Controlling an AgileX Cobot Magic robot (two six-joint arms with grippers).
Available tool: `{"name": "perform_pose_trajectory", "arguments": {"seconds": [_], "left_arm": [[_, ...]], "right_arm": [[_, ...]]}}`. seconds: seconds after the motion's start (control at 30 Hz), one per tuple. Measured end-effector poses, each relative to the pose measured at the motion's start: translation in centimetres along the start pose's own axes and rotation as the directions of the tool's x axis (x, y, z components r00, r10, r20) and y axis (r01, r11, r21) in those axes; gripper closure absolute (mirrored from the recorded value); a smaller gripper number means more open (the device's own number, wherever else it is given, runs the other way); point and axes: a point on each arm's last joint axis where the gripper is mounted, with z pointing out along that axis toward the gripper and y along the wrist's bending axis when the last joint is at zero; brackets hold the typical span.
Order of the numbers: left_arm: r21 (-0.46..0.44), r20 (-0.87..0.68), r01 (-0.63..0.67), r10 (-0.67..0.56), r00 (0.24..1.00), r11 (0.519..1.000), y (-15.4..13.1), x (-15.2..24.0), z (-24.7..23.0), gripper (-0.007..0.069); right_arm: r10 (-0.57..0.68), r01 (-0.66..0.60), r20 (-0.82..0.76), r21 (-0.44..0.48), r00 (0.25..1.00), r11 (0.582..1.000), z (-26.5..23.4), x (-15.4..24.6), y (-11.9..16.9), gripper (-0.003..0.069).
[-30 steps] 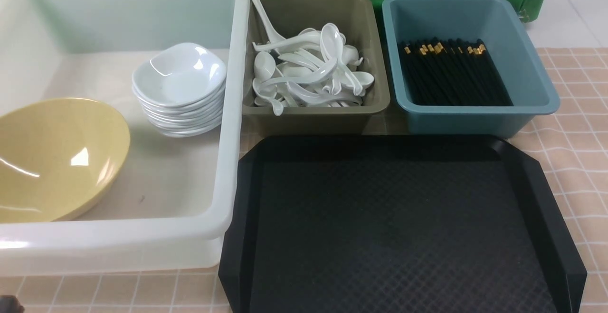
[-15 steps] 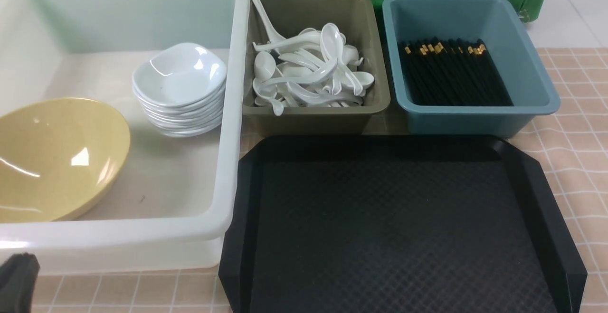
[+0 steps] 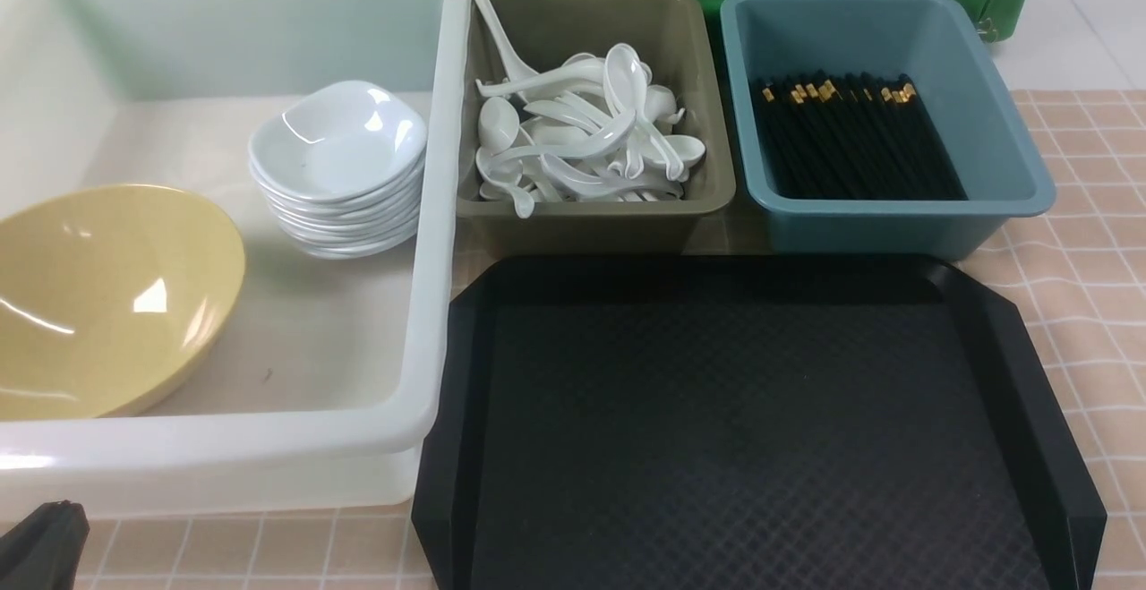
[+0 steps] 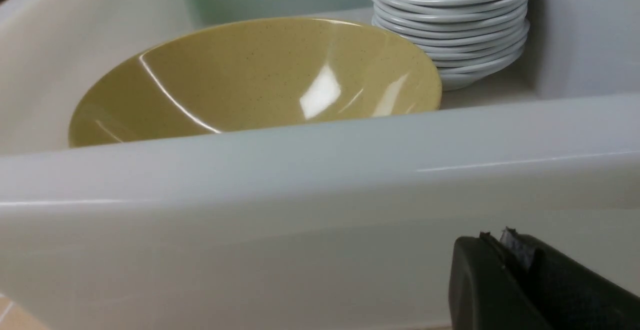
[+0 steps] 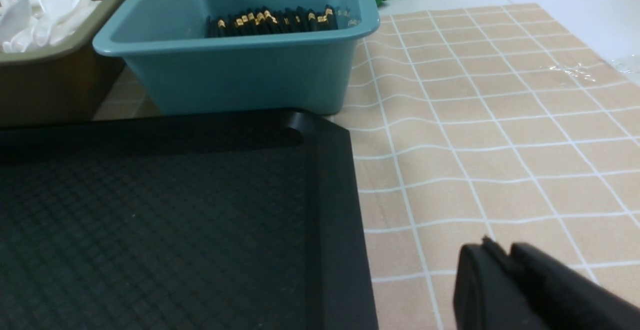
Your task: On brown table put chopsticks spoon bowls plates into blue grey white boxes.
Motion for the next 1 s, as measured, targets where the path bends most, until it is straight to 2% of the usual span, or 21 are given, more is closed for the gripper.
{"name": "perform_pose_trajectory", "arguments": {"seconds": [1.0], "left_arm": [[0.000,-0.001,0.000,0.000,1.000,1.000,0.00,0.01,0.00,0.0624]], "right_arm": [[0.000,0.000,0.000,0.000,1.000,1.000,0.00,0.00,0.00,0.0529]]}}
